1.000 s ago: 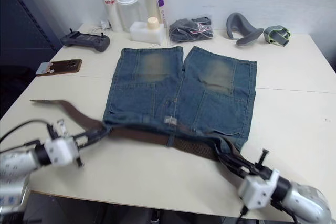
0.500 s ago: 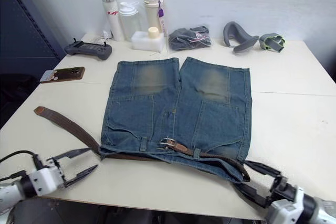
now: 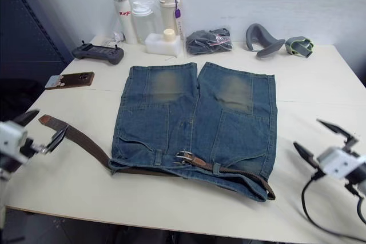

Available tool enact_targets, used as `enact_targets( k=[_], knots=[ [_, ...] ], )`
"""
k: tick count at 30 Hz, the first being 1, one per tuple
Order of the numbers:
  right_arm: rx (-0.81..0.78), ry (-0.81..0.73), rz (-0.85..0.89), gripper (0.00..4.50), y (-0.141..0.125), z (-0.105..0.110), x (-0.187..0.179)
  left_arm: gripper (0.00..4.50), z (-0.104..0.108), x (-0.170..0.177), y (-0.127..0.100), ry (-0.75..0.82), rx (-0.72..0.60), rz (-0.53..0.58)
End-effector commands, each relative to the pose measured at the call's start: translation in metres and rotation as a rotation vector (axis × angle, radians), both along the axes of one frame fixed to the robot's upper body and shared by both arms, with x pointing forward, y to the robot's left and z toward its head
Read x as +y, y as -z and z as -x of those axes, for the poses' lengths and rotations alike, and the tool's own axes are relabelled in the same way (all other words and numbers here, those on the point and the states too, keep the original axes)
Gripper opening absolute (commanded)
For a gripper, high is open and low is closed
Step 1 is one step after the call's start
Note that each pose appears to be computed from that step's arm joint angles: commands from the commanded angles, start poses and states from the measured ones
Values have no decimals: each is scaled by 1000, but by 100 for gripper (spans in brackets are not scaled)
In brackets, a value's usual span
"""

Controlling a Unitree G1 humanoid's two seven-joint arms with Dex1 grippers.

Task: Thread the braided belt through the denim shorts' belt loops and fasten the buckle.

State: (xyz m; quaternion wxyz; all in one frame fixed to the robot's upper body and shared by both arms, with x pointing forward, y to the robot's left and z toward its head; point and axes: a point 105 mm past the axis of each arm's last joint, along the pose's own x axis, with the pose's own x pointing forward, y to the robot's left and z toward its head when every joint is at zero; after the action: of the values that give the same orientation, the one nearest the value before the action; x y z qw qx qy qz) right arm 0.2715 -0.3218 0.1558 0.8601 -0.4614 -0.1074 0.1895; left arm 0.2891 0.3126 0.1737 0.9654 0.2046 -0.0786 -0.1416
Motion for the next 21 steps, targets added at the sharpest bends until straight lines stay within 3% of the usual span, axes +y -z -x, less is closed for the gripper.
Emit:
enact_targets(
  k=[1, 4, 8, 13, 14, 18, 21],
  knots=[
    [103, -138, -156, 450, -12, -23, 50, 447, -16, -74, -17, 281, 64, 119],
    [307, -310, -243, 450, -9, -20, 102, 447, -14, -120, -36, 500, 113, 189],
    [519, -470, -361, 281, -16, 0, 142, 287, 0, -144, -33, 689, 252, 186],
    [802, -601, -473, 30, -18, 33, 160, 54, 38, -143, 8, 902, 580, 102],
    [883, -612, -492, 0, -13, 42, 159, 16, 48, -141, 20, 931, 662, 88],
    [1155, -569, -468, 0, 21, 74, 152, 3, 84, -129, 68, 966, 924, -7],
    [1278, -488, -390, 0, 53, 91, 143, 3, 109, -125, 94, 979, 1051, -37]
  ],
)
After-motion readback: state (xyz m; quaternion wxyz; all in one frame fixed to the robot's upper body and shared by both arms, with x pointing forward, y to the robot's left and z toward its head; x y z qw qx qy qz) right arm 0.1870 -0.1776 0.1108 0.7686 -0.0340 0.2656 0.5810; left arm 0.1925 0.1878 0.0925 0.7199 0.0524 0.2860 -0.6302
